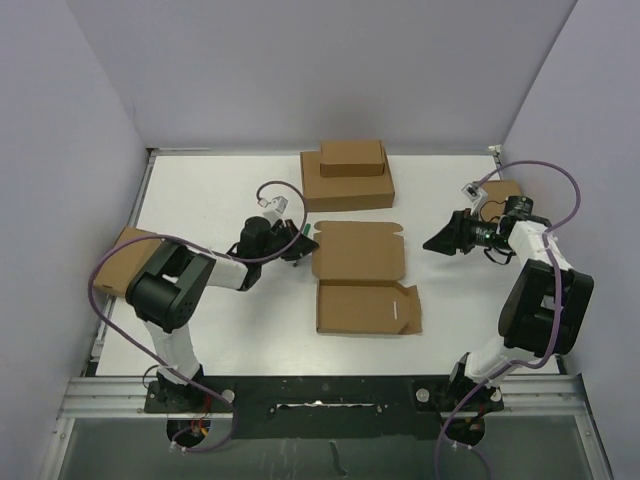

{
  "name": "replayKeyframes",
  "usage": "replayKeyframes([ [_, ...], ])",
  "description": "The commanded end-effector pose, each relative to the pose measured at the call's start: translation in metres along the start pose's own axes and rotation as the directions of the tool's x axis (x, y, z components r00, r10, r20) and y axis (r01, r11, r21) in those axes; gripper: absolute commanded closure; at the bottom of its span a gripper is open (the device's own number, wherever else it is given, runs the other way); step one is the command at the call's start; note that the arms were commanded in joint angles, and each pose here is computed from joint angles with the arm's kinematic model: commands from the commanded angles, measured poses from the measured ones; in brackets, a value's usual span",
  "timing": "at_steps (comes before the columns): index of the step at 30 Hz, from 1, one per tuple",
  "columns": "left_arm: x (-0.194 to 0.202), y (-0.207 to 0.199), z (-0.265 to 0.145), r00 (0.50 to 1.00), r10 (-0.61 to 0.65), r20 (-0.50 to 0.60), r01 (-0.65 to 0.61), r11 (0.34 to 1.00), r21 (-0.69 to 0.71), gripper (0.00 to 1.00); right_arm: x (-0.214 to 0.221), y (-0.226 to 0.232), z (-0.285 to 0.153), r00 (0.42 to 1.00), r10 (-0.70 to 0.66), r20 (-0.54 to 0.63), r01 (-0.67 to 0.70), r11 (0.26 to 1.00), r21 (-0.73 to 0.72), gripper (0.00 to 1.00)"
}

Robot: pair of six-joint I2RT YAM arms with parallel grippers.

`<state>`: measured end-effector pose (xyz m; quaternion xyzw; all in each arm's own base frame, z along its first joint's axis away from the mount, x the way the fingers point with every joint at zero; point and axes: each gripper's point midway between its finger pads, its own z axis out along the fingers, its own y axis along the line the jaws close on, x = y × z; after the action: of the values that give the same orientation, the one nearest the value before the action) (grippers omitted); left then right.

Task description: Fold the paper box

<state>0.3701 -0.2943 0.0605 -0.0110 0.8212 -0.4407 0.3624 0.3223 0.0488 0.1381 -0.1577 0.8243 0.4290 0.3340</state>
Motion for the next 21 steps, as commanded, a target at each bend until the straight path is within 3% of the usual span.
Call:
replayKeyframes([
  [1, -0.048, -0.064, -0.026, 0.956, 0.165, 0.243, -0.206, 0.966, 0.156, 1.0, -0.016, 0.015, 0.002, 0.996, -0.016, 0.084, 0.023, 0.996, -0.085, 0.34],
  [10, -0.042, -0.076, -0.051, 0.931, 0.17, 0.323, -0.235, 0.956, 0.175, 1.0, -0.008, 0.02, 0.027, 0.998, -0.008, 0.06, 0.017, 0.988, -0.153, 0.34],
  [21, -0.042, -0.084, -0.058, 0.918, 0.172, 0.357, -0.246, 0.953, 0.175, 1.0, 0.021, -0.001, 0.059, 0.996, 0.093, -0.017, -0.094, 0.985, -0.147, 0.37],
])
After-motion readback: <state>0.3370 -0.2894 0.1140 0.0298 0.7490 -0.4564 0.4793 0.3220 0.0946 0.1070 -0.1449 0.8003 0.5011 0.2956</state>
